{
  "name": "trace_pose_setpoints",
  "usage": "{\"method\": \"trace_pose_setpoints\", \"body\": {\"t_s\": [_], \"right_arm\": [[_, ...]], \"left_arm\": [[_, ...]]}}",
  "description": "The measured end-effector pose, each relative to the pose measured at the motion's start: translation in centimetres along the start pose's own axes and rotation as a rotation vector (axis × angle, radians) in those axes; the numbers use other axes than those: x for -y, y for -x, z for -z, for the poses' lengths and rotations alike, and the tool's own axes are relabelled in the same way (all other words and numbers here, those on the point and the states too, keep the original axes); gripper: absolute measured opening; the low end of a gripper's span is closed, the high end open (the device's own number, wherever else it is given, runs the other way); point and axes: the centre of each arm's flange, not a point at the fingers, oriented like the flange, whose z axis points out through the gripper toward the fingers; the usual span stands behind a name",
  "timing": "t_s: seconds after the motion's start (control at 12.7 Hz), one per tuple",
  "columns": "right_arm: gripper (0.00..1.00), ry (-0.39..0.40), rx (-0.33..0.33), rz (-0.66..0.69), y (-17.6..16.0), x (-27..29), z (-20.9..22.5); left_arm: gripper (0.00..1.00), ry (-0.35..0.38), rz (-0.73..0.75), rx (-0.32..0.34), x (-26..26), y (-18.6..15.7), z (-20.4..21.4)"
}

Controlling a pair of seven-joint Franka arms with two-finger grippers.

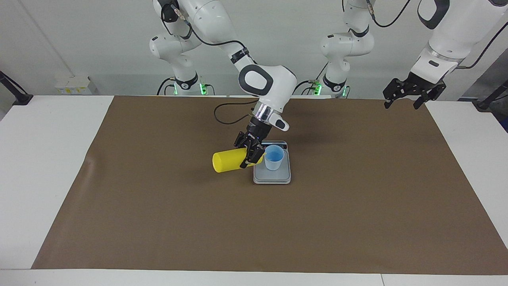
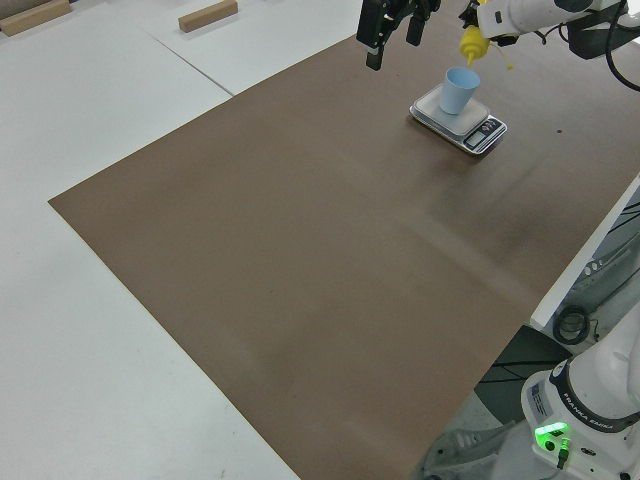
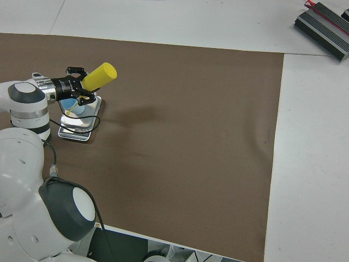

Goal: Pour seasoning into cup on scale with both arms

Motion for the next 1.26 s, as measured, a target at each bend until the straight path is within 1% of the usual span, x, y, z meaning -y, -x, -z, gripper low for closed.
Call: {"method": "trace_pose_setpoints", "body": {"t_s": [0.63, 0.79, 0.95, 1.02, 1.26], "right_arm": [[0.48, 0.005, -0.001, -0.008, 0.3, -0.3, 0.2], [0.48, -0.003, -0.011, -0.042, 0.9, -0.6, 0.3], [0.48, -0.047, -0.06, -0.107, 2.0, -0.9, 0.9], [0.48, -0.064, -0.089, -0.149, 3.1, -1.2, 1.1], [0.48, -0.131, -0.186, -0.31, 8.1, -2.1, 0.5]], "left_arm": [[1.0, 0.0, 0.0, 0.0, 0.0, 0.0, 0.0], [1.0, 0.0, 0.0, 0.0, 0.0, 0.0, 0.0], [1.0, 0.0, 0.0, 0.0, 0.0, 0.0, 0.0], [1.0, 0.0, 0.0, 0.0, 0.0, 0.0, 0.0], [1.0, 0.0, 0.0, 0.0, 0.0, 0.0, 0.0]]}}
